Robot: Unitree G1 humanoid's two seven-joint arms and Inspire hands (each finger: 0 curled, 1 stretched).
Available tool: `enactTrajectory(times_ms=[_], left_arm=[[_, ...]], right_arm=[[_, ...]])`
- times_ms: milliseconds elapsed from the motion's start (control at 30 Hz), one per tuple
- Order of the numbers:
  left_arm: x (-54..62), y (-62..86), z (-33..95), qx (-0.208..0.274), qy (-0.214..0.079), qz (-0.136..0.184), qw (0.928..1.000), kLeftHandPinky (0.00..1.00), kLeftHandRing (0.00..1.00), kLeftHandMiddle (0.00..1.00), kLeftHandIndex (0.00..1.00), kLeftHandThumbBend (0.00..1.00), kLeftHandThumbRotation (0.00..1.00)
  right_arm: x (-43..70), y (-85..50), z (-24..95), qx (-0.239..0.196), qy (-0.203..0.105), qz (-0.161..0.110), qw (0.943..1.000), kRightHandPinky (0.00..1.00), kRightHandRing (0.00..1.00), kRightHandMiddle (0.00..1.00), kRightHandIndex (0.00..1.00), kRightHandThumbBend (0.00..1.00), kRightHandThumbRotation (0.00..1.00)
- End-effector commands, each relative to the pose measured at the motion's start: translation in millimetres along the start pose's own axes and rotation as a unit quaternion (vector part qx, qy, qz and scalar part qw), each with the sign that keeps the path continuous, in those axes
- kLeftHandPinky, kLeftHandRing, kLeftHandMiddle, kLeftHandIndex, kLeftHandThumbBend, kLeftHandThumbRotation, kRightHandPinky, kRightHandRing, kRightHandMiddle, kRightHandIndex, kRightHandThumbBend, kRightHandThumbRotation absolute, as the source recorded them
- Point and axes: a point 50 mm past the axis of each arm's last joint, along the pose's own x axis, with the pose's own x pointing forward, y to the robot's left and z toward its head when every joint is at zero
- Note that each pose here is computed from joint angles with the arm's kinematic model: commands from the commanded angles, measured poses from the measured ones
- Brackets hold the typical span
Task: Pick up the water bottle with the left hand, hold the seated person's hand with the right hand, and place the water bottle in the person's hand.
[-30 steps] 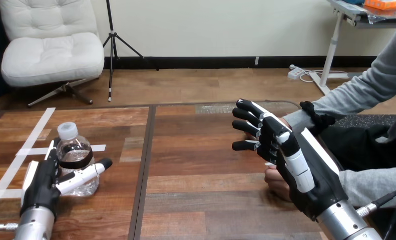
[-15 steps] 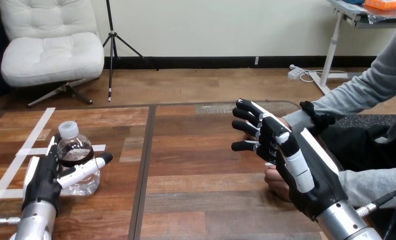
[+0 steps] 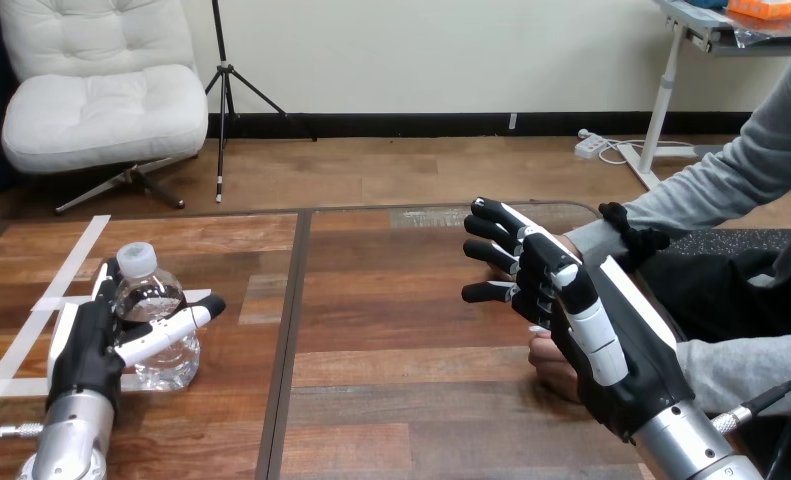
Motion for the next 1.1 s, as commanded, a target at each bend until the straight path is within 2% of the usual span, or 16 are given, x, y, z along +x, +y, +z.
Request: enactTrajectory(times_ms=[0,1067], left_arm=[[14.4,2.5,28.4,0.001,-0.044,0.007,0.999,1.0,1.0,1.0,1.0,0.91,0.25],[24.3,5.7,31.0,0.02,-0.042,0.012,0.9989,1.0,1.0,1.0,1.0,0.91,0.24]], right_arm=[[6.8,-0.1,20.5,-0.01,-0.051,0.005,0.9986,0.76,0.92,0.94,0.93,0.99,1.0],[5.3,0.6,22.7,-0.008,-0.058,0.006,0.9983,0.77,0.92,0.93,0.93,0.97,1.0]])
